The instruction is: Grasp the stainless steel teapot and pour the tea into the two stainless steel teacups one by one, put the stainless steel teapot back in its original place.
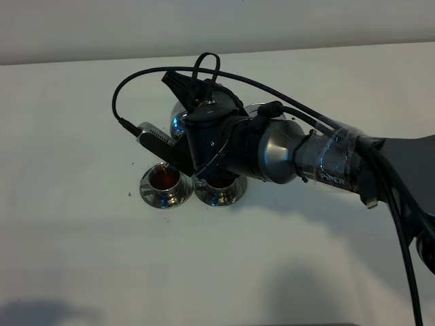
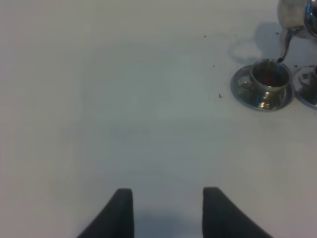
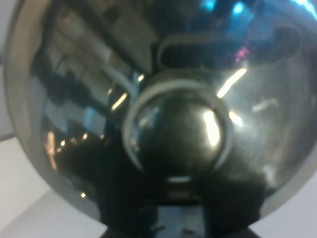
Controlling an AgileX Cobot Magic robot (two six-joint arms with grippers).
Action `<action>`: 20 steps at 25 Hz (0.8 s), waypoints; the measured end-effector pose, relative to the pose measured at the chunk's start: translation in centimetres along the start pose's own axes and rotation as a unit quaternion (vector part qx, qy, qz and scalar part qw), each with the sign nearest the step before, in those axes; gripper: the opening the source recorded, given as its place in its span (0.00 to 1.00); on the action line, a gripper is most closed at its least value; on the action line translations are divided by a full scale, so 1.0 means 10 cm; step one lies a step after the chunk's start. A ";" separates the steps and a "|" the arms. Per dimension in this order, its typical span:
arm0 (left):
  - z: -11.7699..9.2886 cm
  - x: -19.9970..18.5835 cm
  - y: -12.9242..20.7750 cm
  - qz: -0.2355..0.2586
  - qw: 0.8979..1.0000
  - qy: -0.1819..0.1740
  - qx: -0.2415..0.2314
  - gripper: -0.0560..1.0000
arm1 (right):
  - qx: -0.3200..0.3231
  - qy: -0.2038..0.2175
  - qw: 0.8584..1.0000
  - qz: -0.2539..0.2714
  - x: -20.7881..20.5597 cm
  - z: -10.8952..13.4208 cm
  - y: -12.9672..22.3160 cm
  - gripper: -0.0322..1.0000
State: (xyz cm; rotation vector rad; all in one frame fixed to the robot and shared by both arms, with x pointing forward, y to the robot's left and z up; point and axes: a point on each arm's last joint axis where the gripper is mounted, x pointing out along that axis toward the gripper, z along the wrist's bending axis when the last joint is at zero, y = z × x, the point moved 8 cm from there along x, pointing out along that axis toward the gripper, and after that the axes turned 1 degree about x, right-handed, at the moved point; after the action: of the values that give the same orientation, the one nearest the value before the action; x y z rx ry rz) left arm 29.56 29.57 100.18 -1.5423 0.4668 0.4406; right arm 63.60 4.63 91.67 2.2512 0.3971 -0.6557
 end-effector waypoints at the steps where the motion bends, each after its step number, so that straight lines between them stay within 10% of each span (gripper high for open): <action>1: 0.00 0.00 0.00 0.000 1.000 0.000 0.000 0.40 | 0.010 -0.005 1.000 0.002 0.00 0.02 0.01 0.20; 12: 0.00 0.00 0.00 0.000 1.000 0.000 0.000 0.40 | 0.159 -0.057 0.985 0.046 -0.06 0.19 0.17 0.20; 20: 0.00 0.00 0.00 0.000 1.000 0.000 0.000 0.40 | 0.320 -0.137 0.934 0.083 -0.51 0.35 0.50 0.20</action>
State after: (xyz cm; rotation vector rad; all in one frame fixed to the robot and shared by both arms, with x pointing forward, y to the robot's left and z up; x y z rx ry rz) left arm 29.56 29.57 100.18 -1.5423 0.4668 0.4406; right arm 60.55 -1.70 95.33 2.6983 -0.1797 -1.1108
